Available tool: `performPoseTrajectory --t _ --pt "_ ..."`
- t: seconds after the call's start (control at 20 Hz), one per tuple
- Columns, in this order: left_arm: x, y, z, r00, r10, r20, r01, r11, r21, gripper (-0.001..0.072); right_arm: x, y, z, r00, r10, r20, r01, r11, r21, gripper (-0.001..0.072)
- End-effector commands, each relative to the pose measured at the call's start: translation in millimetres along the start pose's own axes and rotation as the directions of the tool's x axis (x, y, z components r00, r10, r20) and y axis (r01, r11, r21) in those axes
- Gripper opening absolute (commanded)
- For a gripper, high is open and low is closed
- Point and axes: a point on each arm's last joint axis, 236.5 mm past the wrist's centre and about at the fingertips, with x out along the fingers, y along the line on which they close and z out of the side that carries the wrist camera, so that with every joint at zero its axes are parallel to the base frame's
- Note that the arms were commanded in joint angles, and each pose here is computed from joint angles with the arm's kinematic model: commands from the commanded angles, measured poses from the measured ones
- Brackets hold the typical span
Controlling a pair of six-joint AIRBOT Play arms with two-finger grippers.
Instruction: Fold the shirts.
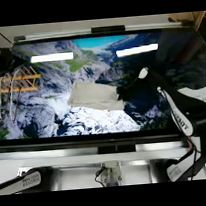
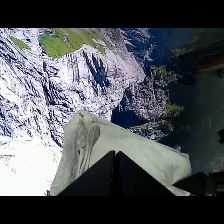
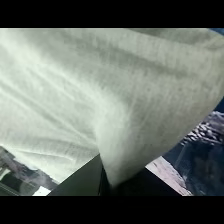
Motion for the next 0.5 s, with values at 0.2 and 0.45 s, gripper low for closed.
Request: performPoseTrajectory --t 0.2,0.45 --pt "0 0 3 1.000 0.002 0.011 -0.002 1.000 0.000 0.0042 -222 28 54 0.923 0.083 0.376 -0.031 0.989 -0.142 0.0077" --pt "0 0 3 1.000 -0.001 0.011 0.001 1.000 0.002 0.0043 -380 -57 -5 0.807 -0.122 0.578 0.081 0.992 0.096 0.0077"
